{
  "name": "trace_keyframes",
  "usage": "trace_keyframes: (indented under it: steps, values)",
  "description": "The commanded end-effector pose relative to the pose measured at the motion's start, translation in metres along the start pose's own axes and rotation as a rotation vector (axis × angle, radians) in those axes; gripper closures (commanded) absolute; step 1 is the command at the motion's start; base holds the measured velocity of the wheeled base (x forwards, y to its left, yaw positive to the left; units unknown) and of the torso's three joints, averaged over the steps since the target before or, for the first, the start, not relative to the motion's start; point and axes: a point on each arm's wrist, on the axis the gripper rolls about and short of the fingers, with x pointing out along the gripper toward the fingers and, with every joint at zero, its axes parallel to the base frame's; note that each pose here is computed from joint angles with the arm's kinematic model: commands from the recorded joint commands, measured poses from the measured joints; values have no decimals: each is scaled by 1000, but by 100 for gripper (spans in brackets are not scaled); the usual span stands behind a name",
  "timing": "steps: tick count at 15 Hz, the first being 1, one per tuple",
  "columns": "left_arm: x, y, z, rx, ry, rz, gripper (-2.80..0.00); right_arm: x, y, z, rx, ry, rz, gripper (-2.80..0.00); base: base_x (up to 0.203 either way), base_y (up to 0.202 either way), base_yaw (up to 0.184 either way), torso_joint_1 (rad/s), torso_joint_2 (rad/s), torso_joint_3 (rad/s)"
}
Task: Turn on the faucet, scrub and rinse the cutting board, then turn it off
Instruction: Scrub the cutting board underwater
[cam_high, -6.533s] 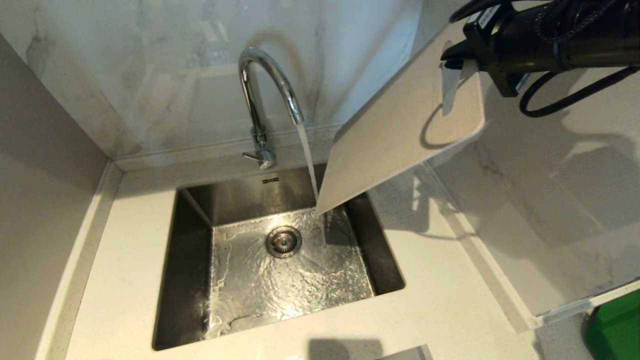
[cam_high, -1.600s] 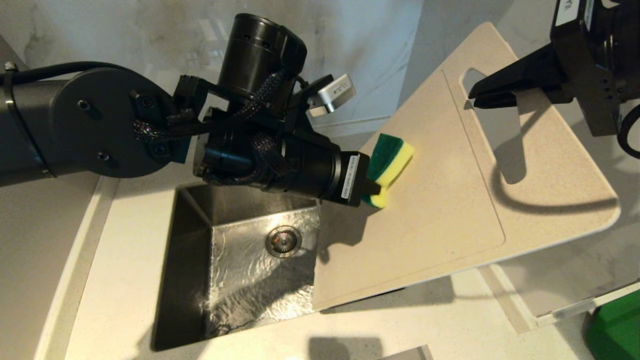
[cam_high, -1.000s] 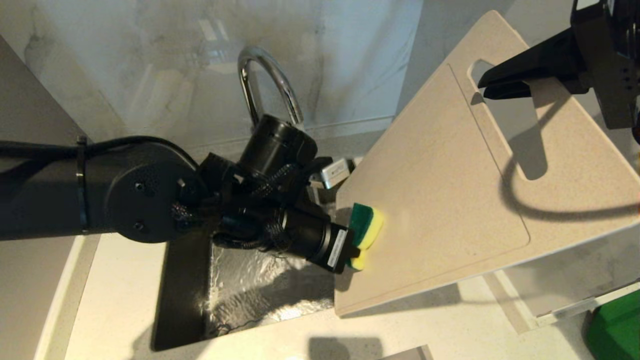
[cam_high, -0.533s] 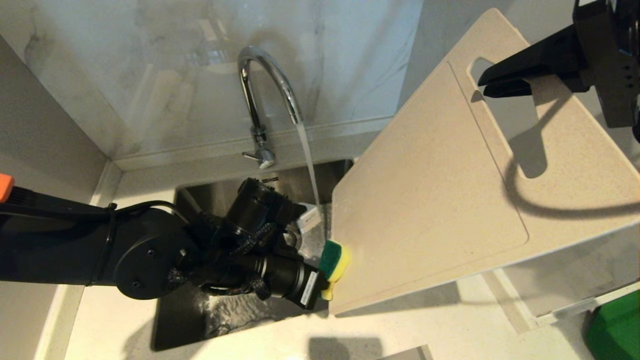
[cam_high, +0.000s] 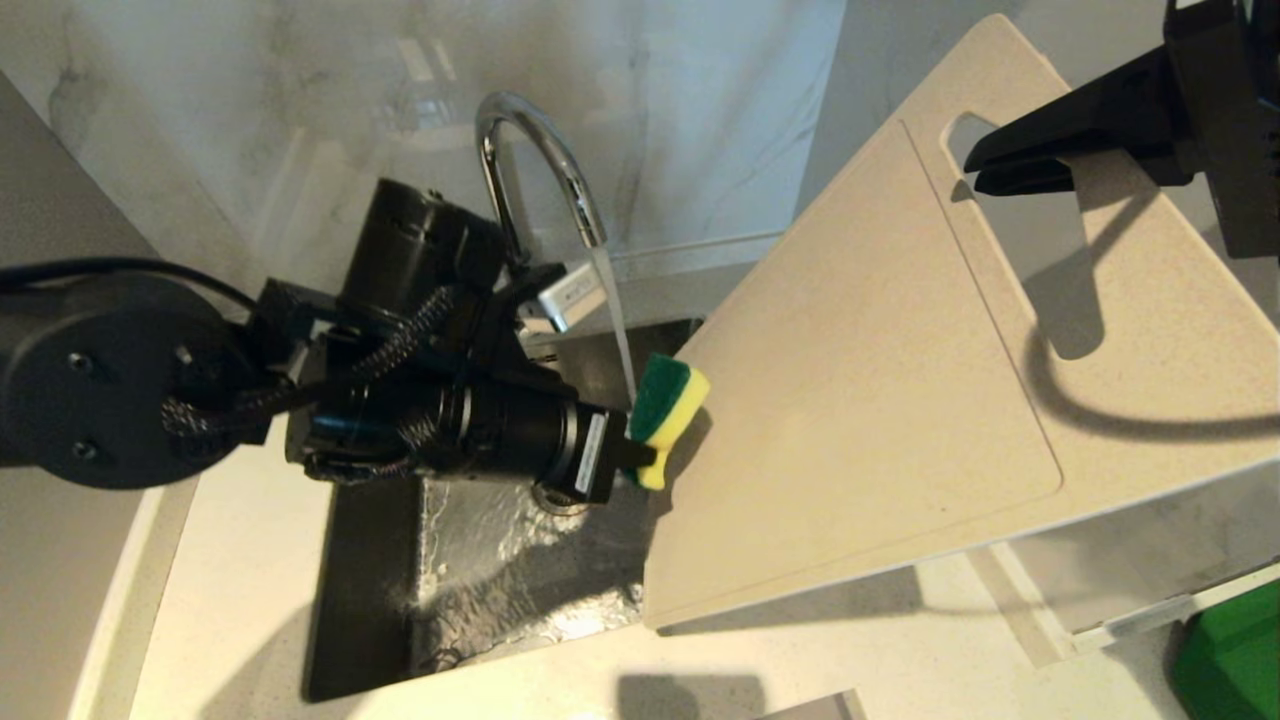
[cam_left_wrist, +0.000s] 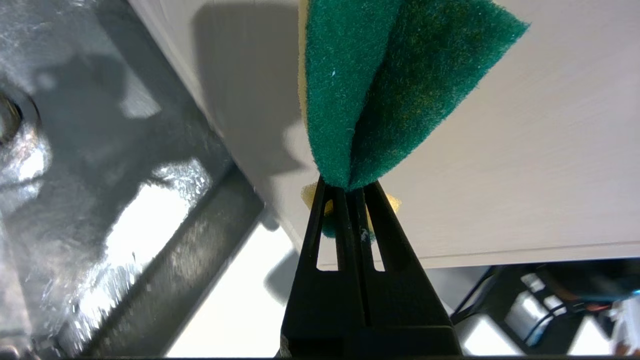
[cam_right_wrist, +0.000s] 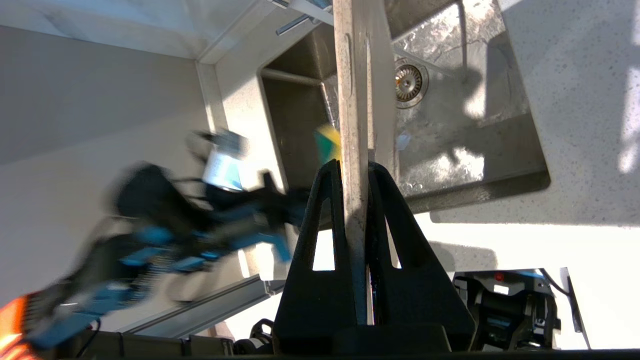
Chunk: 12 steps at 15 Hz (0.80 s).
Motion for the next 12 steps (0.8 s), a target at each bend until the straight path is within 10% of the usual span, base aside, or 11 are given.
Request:
trace_keyframes:
  steps: [1, 5, 12]
  values:
    - [-9, -9, 33, 10, -80, -20, 0, -1, 0, -1, 5, 6, 1, 0, 0, 0, 0, 0, 0, 0]
    - [16, -12, 62, 15, -146, -37, 0, -3, 1, -2, 2, 8, 2, 0, 0, 0, 0, 0, 0, 0]
    - [56, -8, 49, 44, -65, -33, 0, 3, 3, -4, -3, 28, 13, 0, 0, 0, 0, 0, 0, 0]
